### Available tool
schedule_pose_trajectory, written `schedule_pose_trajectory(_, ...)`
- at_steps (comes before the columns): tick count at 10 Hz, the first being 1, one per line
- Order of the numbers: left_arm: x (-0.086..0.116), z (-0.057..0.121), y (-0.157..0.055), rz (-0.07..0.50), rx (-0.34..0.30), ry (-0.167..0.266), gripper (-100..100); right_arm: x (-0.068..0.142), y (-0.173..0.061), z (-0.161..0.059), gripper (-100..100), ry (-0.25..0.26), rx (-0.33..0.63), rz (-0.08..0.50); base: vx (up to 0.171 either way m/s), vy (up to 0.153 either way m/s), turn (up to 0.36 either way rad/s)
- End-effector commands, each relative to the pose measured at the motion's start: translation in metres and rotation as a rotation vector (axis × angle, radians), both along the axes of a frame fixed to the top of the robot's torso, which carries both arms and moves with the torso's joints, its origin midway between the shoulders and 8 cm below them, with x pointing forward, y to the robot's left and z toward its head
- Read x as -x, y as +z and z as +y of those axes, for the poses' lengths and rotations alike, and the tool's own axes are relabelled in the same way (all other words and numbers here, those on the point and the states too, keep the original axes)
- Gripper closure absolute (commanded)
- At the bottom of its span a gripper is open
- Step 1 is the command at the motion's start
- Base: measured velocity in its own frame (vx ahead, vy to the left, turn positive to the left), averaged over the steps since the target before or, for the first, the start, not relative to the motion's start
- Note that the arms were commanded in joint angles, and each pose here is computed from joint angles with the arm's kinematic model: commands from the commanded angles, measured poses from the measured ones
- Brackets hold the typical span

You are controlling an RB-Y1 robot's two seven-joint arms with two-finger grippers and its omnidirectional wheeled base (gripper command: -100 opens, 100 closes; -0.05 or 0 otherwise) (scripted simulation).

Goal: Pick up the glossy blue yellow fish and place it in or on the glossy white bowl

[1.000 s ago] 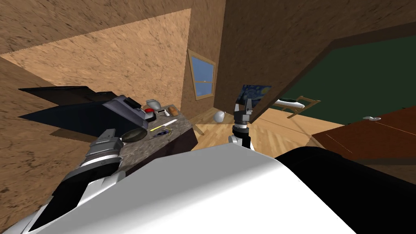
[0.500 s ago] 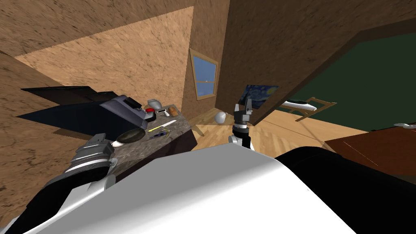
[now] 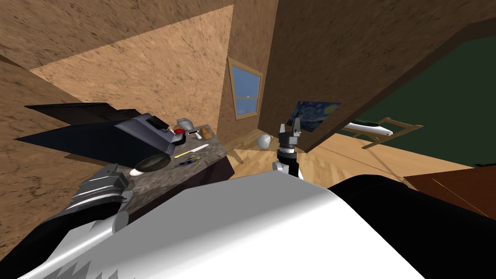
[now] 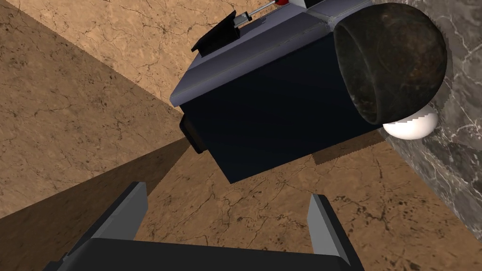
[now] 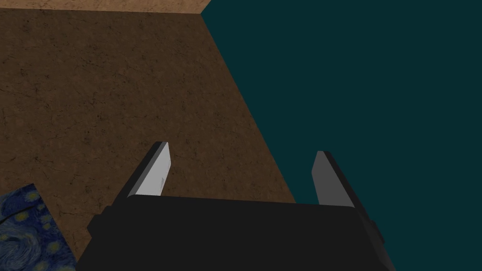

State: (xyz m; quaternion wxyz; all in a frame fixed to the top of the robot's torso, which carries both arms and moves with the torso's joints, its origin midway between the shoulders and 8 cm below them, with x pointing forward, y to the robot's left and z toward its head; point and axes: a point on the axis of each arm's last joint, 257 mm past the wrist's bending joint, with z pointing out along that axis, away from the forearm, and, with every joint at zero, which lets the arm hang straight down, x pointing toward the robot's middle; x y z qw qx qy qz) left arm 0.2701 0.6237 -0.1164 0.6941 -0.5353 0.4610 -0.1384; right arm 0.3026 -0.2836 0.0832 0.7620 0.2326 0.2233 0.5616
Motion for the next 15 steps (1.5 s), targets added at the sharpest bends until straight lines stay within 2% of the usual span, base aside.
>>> schedule_pose_trajectory(1, 0.006, 0.011, -0.005, 0.023, 0.03, 0.026, -100, 0.0, 0.0, 0.0, 0, 0.0, 0.0, 0.0, 0.081, -0.066, 0.097)
schedule_pose_trajectory(7, 0.013, 0.033, -0.031, 0.104, 0.138, 0.086, -100, 0.0, 0.0, 0.0, 0, 0.0, 0.0, 0.0, 0.068, -0.072, 0.08)
schedule_pose_trajectory(12, 0.016, 0.04, -0.052, 0.17, 0.224, 0.115, -100, 0.0, 0.0, 0.0, 0, 0.0, 0.0, 0.0, 0.064, -0.063, 0.056)
schedule_pose_trajectory(15, 0.012, 0.042, -0.064, 0.207, 0.287, 0.119, -100, 0.0, 0.0, 0.0, 0, 0.0, 0.0, 0.0, 0.062, -0.061, 0.065)
